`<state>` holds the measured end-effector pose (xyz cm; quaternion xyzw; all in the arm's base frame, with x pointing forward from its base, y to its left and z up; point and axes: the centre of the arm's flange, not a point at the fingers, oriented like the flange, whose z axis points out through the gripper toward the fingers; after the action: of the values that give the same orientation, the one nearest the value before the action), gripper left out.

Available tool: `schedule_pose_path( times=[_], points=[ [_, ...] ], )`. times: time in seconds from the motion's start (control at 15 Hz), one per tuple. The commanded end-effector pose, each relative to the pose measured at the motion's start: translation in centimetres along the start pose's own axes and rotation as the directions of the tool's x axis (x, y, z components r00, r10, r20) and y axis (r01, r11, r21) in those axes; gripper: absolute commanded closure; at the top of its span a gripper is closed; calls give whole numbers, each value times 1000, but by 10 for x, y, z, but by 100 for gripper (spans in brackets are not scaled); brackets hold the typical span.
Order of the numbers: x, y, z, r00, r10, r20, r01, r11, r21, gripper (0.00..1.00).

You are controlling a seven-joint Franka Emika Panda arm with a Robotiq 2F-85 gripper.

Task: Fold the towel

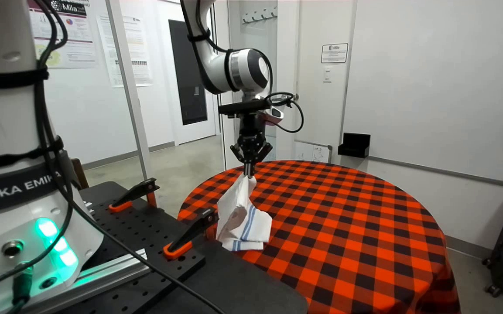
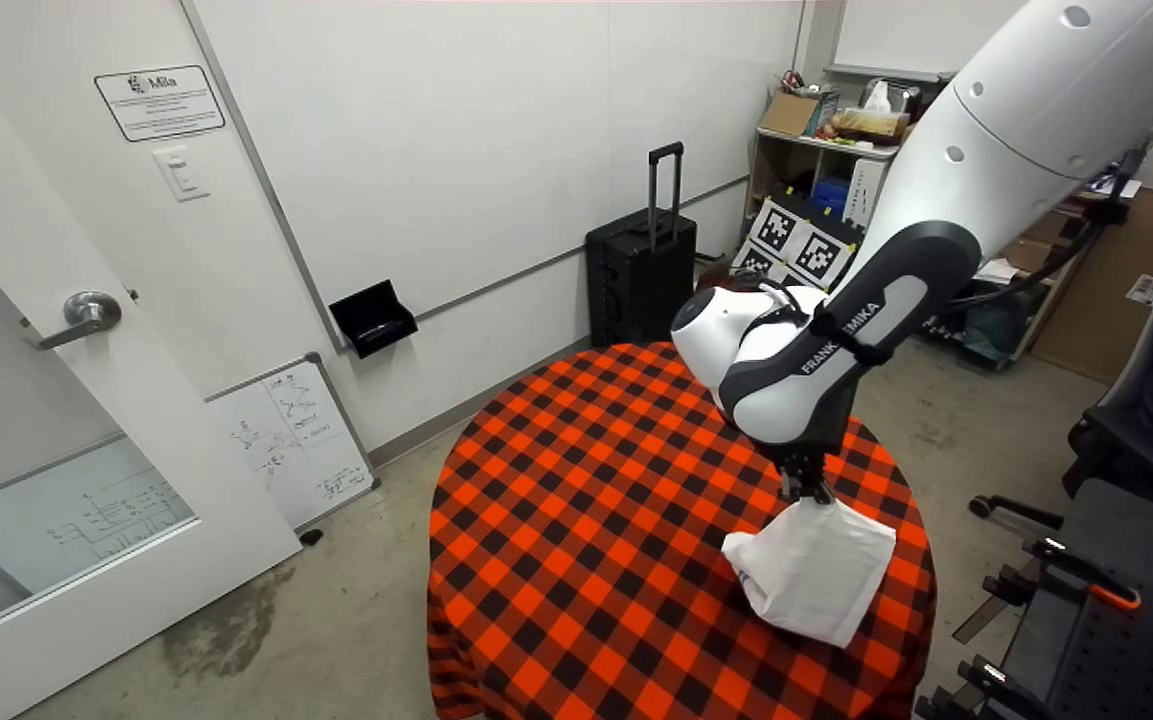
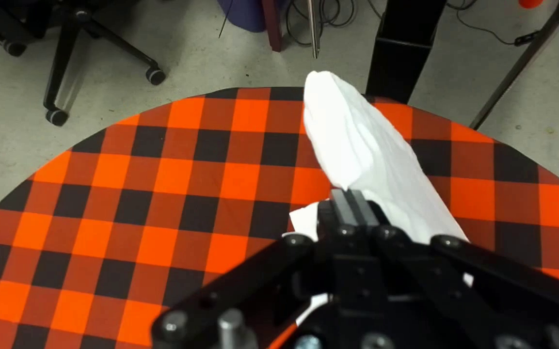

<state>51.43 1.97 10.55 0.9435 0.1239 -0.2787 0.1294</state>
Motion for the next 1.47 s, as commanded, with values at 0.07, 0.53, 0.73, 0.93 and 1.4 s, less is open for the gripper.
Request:
schedule_pose_path(
  times=[0.07, 0.53, 0.73, 0.93, 1.4],
  points=[
    [-2, 4, 7, 999, -38, -1, 38, 999, 12, 100],
    [14, -41, 28, 969, -244, 42, 246, 968, -57, 100],
    [26, -57, 43, 938, -337, 84, 347, 925, -158, 100],
    [44, -65, 53, 929, -360, 88, 370, 888, -274, 100],
    [102, -48, 40, 958, -283, -39, 249, 894, -372, 100]
  ],
)
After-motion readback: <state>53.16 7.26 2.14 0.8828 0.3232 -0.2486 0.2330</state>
